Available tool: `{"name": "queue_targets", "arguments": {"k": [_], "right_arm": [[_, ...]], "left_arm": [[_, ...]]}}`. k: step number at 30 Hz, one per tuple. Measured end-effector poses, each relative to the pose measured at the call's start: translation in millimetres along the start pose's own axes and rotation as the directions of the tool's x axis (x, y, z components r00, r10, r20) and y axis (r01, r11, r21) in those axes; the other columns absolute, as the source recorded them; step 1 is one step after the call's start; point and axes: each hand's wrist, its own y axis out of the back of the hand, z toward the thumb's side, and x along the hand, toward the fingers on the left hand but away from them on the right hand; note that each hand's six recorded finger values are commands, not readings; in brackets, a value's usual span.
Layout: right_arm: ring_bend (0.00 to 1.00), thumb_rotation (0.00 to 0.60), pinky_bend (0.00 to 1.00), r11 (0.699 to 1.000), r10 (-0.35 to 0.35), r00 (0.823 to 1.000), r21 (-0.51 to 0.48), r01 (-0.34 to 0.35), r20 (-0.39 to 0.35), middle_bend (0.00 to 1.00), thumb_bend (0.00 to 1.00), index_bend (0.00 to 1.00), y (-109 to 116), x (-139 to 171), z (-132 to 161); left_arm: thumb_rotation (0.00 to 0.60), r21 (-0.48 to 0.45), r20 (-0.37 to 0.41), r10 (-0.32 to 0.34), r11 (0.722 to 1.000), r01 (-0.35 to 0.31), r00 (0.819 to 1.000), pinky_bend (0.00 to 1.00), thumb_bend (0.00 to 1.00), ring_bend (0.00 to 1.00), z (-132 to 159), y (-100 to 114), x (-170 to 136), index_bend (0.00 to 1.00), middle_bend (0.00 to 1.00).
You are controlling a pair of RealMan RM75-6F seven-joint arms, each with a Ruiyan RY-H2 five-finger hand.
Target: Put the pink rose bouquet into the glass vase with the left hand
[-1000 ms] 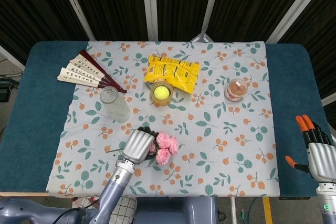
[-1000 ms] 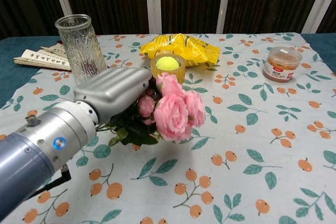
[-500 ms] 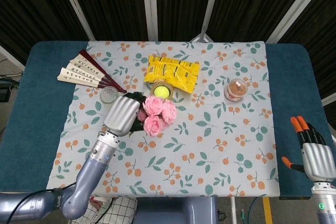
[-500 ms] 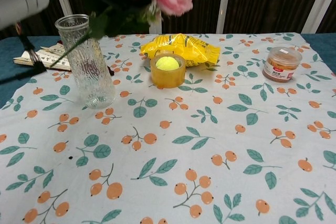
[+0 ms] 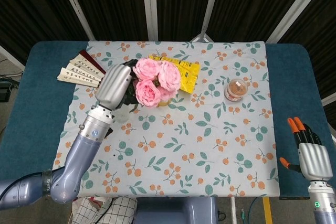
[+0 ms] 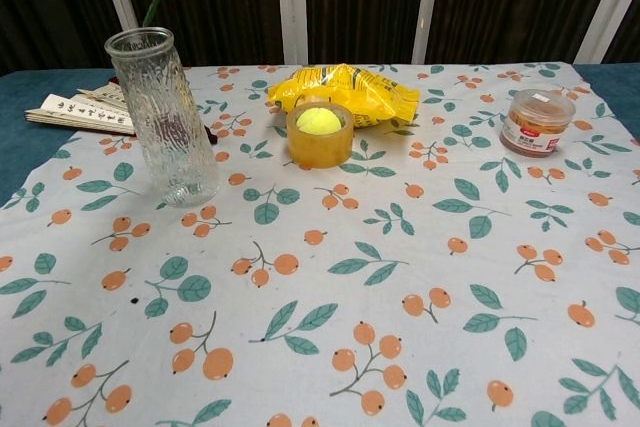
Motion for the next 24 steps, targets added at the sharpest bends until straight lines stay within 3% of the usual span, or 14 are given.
{"name": "queue_targets", "arguments": {"k": [5, 10, 18, 24], "right_arm": [[0.01, 0.600, 0.17, 1.000, -0.005, 1.000, -0.001, 0.005, 0.001, 0.00, 0.16, 0.06, 0.7, 0.0, -0.1], [0.01, 0.600, 0.17, 1.000, -0.009, 1.000, -0.008, 0.009, 0.004, 0.00, 0.16, 0.06, 1.2, -0.2, -0.1], [0.01, 0.600, 0.17, 1.000, -0.005, 1.000, -0.019, 0.005, 0.000, 0.00, 0.16, 0.06, 0.9, 0.6, 1.8], [0.01, 0.600, 0.17, 0.999, -0.015, 1.000, -0.030, 0.016, 0.008, 0.00, 0.16, 0.06, 4.0, 1.1, -0.2]], "left_arm": [[0.600, -0.005, 0.020, 0.092, 0.996, -0.091, 0.996, 0.44, 0.48, 0.36, -5.6, 19.5, 8.1, 0.52, 0.51], [0.600, -0.068, 0.015, 0.151, 0.986, -0.150, 0.988, 0.44, 0.48, 0.36, -22.7, 31.3, 9.6, 0.52, 0.51], [0.600, -0.173, -0.005, 0.191, 0.967, -0.189, 0.982, 0.44, 0.48, 0.36, -58.7, 34.9, 5.5, 0.52, 0.50], [0.600, -0.245, -0.014, 0.199, 0.949, -0.196, 0.980, 0.44, 0.48, 0.36, -83.3, 25.8, -1.0, 0.52, 0.50]]}}
